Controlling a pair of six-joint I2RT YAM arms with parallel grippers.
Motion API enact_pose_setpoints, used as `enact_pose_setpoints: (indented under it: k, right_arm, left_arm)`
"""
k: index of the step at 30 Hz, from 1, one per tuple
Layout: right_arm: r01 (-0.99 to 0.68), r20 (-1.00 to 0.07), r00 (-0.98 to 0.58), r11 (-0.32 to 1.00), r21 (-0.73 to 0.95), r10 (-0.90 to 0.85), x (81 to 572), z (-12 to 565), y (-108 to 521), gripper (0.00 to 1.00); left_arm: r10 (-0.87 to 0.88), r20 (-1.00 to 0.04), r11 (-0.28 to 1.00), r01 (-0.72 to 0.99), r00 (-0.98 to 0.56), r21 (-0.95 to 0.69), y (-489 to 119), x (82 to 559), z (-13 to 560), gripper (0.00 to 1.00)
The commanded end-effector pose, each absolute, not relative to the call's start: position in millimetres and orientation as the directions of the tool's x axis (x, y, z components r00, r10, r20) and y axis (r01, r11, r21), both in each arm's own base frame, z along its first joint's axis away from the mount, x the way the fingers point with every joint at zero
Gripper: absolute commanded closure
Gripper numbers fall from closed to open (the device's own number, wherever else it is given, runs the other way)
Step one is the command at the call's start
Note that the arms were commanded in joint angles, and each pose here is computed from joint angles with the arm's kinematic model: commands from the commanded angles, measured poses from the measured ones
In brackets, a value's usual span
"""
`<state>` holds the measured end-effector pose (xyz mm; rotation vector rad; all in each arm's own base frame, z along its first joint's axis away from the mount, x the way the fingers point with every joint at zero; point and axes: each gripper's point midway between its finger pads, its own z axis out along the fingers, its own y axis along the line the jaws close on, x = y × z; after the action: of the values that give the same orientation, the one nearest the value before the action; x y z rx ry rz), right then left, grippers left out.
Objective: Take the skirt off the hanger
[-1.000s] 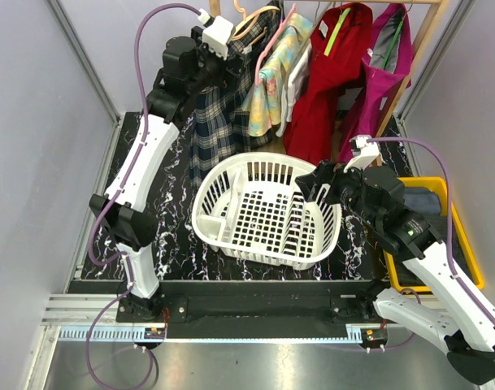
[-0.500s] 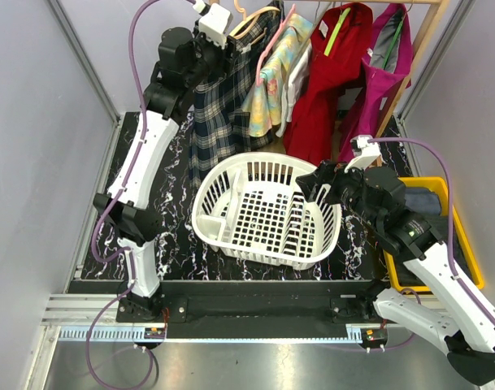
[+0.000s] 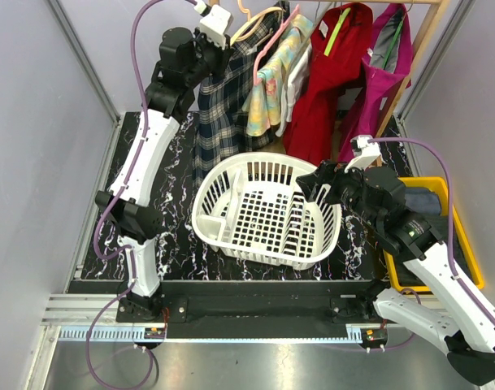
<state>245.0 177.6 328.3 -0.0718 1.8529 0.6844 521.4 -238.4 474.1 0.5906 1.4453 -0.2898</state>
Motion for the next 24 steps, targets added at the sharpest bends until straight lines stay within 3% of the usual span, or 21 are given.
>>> enact_pose_setpoints:
  k: [1, 7, 12, 24]
  right_arm:
    - [-0.389, -0.885, -0.348, 0.812, 0.436, 0.309, 243.1, 349.5, 178.3, 0.06]
    - [-0.388, -0.882, -0.355, 0.809, 0.441, 0.31, 240.9, 345.8, 178.0, 0.07]
    - [-0.387, -0.877, -0.373, 0.808, 0.444, 0.303, 241.2, 338.6, 180.4, 0.09]
    - [-0.382, -0.859, -0.41, 0.798, 0.467, 0.307, 238.2, 322.4, 183.9, 0.12]
  left_arm:
    - [0.123, -0.978, 0.813, 0.547, 0.171, 0.198, -245.1, 512.5, 495.9, 1.0]
    - [0.067, -0.971, 0.849, 0.498, 0.227, 0.175, -236.7, 511.2, 521.7, 1.0]
    - [0.03, -0.931, 0.897, 0.401, 0.363, 0.186, -217.7, 502.8, 571.1, 1.0]
    - [-0.039, -0.815, 0.927, 0.325, 0.578, 0.187, -180.4, 442.7, 668.2, 1.0]
